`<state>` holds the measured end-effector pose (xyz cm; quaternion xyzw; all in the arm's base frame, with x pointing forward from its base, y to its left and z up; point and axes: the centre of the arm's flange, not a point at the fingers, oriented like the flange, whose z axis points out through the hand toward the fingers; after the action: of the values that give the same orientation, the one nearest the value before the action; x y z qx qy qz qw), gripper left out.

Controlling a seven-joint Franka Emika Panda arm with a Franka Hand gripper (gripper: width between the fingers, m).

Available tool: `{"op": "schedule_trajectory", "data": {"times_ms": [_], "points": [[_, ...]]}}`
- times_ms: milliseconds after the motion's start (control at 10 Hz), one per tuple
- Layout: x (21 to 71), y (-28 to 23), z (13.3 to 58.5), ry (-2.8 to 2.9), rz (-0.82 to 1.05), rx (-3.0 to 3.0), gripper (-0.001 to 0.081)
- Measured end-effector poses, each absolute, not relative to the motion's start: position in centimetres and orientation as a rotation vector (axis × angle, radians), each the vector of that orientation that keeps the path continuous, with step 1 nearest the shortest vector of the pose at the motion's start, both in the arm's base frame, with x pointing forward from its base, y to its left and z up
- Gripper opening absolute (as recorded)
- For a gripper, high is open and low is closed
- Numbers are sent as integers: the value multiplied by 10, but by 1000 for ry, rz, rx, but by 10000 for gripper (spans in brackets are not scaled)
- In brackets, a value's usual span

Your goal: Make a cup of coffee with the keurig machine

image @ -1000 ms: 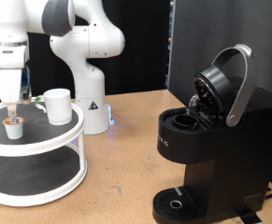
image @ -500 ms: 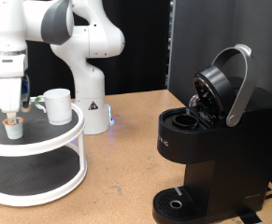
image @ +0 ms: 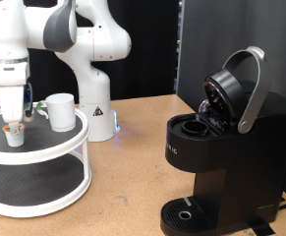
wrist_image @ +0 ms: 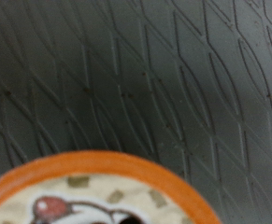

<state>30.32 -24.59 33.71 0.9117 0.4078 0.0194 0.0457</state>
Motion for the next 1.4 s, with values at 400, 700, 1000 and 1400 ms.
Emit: {"op": "schedule_trajectory", "data": {"times_ms": [400,700,1000,1400], "points": [[301,-242,331,1251,60,2787,798],[302,-242,325,1252,54,2786,676],[303,-243,325,1249,56,2781,516],[305,-244,331,1238,69,2790,450]]}}
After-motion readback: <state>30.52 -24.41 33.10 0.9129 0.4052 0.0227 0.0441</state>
